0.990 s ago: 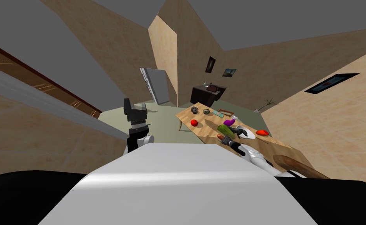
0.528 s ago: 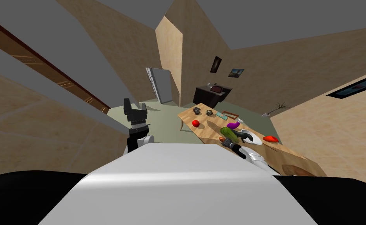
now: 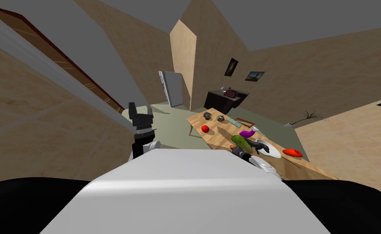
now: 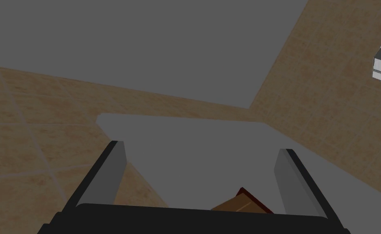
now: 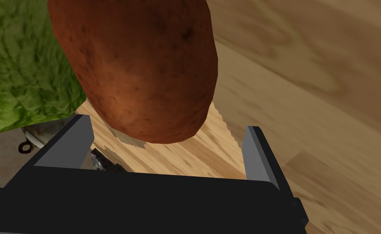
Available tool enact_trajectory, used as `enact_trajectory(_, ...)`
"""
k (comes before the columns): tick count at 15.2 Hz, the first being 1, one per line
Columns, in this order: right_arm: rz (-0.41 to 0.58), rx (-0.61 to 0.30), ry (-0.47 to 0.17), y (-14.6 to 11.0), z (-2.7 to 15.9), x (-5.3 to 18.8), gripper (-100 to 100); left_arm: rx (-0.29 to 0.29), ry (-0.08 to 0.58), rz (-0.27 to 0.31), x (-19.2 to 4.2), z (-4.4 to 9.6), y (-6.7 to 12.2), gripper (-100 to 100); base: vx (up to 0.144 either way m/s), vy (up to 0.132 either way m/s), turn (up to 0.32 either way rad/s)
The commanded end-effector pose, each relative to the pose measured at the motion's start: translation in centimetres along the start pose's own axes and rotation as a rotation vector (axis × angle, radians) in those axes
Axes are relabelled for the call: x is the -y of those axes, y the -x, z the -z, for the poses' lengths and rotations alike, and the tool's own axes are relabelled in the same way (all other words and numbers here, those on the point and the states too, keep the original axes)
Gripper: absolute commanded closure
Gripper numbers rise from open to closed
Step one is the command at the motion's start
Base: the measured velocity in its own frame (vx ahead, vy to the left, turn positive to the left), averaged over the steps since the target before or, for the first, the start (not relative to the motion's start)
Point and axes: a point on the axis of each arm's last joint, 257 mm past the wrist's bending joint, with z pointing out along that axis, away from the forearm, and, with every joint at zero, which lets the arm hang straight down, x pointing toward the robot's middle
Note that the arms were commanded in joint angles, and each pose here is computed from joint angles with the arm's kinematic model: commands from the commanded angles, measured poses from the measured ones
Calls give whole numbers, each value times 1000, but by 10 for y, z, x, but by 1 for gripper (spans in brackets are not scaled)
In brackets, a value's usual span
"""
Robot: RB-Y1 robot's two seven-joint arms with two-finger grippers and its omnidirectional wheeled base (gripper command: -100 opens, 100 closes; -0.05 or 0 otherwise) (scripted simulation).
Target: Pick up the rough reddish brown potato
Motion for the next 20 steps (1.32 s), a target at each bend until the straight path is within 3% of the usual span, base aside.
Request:
enact_trajectory(1,-34,-15,-14,-8,6,-5,-100,0,0,0,0,0,0,0,-27,-35,137)
enact_trajectory(12,-100,-92,-74,-43,32,-14,-100,0,0,0,0,0,0,0,-29,-31,146)
enact_trajectory(14,-86,-87,-64,-40,29,-15,-100,0,0,0,0,0,0,0,-26,-28,108)
enact_trajectory(15,-89,-89,-67,-41,29,-15,100,0,0,0,0,0,0,0,-7,-9,1)
enact_trajectory(20,-72,-76,-52,-35,24,-14,100,0,0,0,0,0,0,0,3,2,-34)
